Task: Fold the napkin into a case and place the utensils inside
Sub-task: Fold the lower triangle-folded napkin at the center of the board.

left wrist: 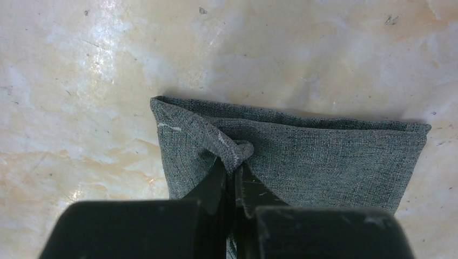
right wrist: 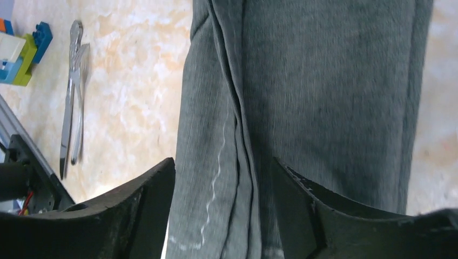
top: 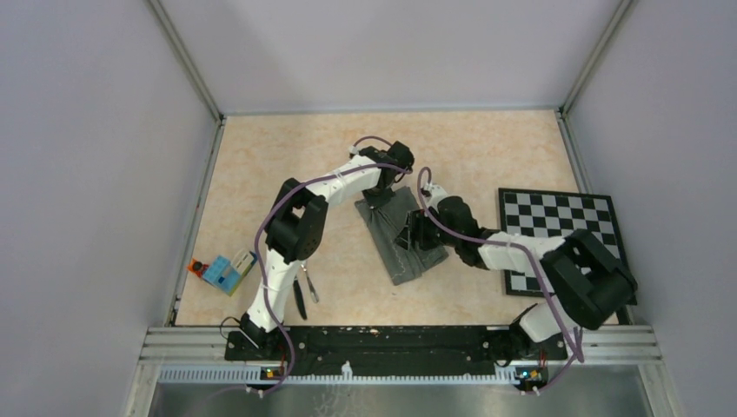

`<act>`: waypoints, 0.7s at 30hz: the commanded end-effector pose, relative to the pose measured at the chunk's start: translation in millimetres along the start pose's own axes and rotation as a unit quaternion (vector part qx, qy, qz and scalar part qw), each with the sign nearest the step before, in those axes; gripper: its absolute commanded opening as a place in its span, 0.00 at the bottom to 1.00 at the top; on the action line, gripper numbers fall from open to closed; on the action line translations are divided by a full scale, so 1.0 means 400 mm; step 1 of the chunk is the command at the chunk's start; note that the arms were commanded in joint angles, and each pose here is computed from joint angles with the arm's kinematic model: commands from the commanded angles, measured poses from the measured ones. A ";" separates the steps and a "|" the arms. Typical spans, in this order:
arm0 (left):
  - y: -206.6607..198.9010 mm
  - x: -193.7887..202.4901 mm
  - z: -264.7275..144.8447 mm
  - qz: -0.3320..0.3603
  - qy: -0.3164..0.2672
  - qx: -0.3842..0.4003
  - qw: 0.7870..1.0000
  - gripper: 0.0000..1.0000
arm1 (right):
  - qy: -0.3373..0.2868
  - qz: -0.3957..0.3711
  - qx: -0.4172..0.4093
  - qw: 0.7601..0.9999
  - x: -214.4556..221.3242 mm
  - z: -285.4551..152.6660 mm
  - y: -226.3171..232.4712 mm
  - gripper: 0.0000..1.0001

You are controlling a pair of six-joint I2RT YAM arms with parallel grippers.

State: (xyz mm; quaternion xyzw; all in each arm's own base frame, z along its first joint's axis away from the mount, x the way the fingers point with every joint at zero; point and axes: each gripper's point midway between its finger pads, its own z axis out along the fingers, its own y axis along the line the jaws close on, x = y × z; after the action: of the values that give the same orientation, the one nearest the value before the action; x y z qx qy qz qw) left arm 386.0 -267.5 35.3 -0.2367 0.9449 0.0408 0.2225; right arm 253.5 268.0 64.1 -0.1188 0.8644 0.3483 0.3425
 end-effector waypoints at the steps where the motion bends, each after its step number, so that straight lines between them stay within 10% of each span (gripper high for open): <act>1: 0.000 -0.011 0.014 -0.001 -0.004 0.001 1.000 0.01 | -0.070 -0.042 -0.037 0.996 -0.131 0.070 0.038 0.62; 8: -0.005 -0.003 0.021 -0.005 0.011 0.016 1.000 0.03 | -0.048 -0.043 -0.017 0.998 -0.130 0.146 0.006 0.53; 15: -0.008 -0.009 0.010 -0.003 0.019 0.032 0.999 0.12 | -0.043 -0.027 0.012 0.999 -0.141 0.192 -0.023 0.16; 21: -0.019 -0.035 -0.063 0.019 0.026 0.092 0.995 0.56 | -0.041 -0.007 -0.007 0.999 -0.161 0.201 -0.035 0.00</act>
State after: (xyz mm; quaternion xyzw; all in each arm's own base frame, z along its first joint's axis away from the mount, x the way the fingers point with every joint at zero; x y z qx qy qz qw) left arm 390.8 -270.8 31.8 -0.2236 0.9526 -0.0013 0.2061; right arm 322.3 303.9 38.5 -0.1195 0.8654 0.3297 0.3578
